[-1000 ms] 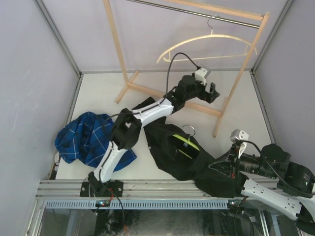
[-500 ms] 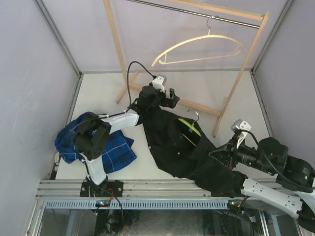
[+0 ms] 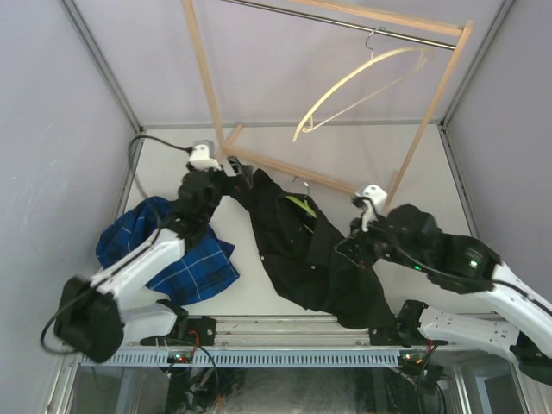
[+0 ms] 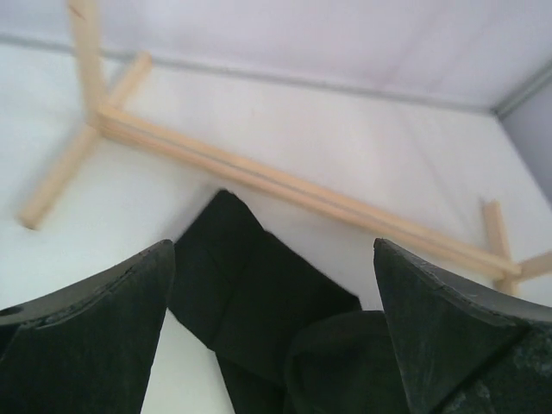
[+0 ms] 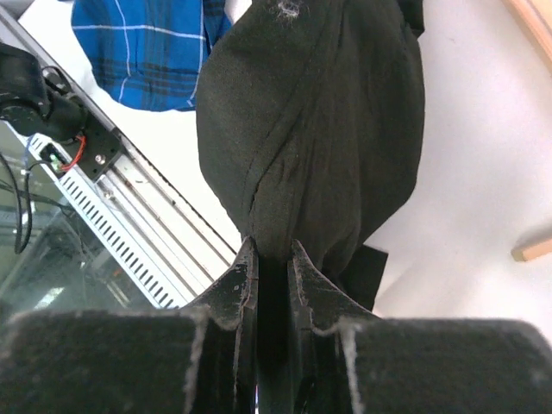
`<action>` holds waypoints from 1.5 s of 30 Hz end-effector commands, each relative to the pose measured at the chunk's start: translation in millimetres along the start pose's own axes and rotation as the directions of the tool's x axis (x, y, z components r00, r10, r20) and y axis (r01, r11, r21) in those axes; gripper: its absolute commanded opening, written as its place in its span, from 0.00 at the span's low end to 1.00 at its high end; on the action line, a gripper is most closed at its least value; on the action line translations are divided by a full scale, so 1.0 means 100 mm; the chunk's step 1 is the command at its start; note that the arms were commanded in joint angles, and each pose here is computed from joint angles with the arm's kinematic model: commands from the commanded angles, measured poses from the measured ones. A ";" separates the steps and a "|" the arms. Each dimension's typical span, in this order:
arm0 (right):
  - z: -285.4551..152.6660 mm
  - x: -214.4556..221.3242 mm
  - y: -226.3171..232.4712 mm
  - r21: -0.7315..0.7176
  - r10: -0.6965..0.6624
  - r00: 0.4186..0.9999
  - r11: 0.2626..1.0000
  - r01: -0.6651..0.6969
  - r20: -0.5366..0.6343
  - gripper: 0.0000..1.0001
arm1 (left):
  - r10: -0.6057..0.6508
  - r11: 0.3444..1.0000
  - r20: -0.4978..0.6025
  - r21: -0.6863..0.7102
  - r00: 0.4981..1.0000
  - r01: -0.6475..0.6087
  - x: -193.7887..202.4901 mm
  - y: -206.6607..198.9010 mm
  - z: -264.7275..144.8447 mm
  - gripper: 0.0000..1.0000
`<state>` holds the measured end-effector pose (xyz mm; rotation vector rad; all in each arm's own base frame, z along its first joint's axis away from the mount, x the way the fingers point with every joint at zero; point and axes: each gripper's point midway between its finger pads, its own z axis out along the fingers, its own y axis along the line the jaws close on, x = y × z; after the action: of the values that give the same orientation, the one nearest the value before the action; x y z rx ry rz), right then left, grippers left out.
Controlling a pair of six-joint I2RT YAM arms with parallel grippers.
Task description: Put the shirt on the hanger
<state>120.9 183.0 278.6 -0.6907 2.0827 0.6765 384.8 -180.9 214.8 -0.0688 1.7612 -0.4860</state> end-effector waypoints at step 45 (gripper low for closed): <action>1.20 -3.22 -0.32 0.341 -0.008 0.776 0.901 -0.268 0.631 0.00 | 0.168 0.909 0.149 -0.407 0.974 -0.094 -0.74 1.00 -2.06 1.00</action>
<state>397.0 361.4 412.9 -0.2325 1.6962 0.3729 230.5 -10.1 286.4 -0.2797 1.6469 -0.0232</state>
